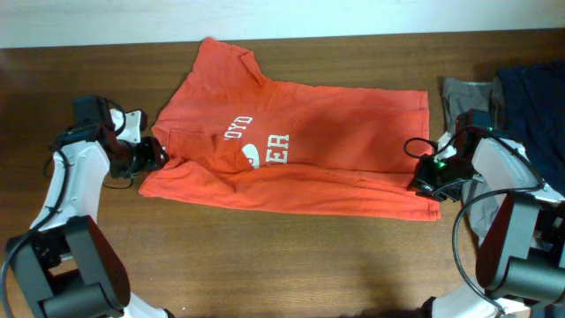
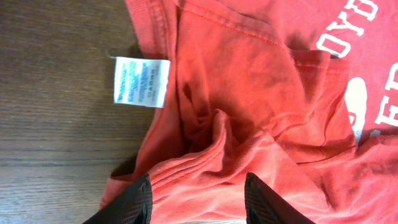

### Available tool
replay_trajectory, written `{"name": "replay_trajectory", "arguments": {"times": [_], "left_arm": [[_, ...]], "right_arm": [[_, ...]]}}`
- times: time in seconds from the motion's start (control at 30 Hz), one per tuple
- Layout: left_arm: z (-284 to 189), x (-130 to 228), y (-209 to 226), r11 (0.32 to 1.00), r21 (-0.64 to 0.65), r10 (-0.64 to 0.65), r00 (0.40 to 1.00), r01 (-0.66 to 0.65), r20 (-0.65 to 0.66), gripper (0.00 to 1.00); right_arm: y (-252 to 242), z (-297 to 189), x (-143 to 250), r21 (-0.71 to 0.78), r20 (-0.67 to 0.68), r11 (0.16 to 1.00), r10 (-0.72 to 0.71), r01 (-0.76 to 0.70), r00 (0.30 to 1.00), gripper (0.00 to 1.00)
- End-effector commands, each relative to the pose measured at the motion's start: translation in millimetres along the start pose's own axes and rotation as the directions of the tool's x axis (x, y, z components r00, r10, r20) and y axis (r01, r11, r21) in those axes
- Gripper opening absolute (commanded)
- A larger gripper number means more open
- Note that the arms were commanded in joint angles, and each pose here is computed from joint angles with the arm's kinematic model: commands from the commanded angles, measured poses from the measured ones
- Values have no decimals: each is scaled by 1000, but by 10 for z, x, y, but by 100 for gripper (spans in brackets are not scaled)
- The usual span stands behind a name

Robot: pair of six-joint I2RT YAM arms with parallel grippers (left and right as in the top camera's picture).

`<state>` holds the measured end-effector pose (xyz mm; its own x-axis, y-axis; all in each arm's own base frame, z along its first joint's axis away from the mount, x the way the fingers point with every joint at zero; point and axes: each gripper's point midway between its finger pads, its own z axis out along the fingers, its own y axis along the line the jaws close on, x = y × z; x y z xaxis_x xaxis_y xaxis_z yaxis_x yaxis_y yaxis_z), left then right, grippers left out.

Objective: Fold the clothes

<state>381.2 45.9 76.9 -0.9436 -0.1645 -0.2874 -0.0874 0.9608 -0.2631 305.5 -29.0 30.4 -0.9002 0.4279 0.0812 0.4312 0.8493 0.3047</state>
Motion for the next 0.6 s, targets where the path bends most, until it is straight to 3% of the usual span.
{"name": "replay_trajectory", "arguments": {"times": [0.0, 0.2, 0.3, 0.4, 0.57], "left_arm": [[-36, 15, -61, 1000, 19, -6, 1000, 5, 10, 48], [-36, 12, -60, 1000, 19, -5, 1000, 5, 11, 48], [-36, 12, -61, 1000, 19, -5, 1000, 5, 11, 48], [-36, 17, -61, 1000, 19, -6, 1000, 6, 10, 48], [-36, 18, -61, 1000, 19, -6, 1000, 6, 9, 48]], "right_arm": [[73, -53, -54, -38, 31, 999, 16, -15, 999, 34], [15, -29, -197, -14, 90, 996, 92, -91, 992, 35], [1, 13, -192, -15, 79, 988, 156, -155, 985, 43], [-8, 85, -179, -11, 61, 983, 183, -182, 981, 43], [40, 145, -199, -11, 63, 983, 183, -183, 981, 27]]}}
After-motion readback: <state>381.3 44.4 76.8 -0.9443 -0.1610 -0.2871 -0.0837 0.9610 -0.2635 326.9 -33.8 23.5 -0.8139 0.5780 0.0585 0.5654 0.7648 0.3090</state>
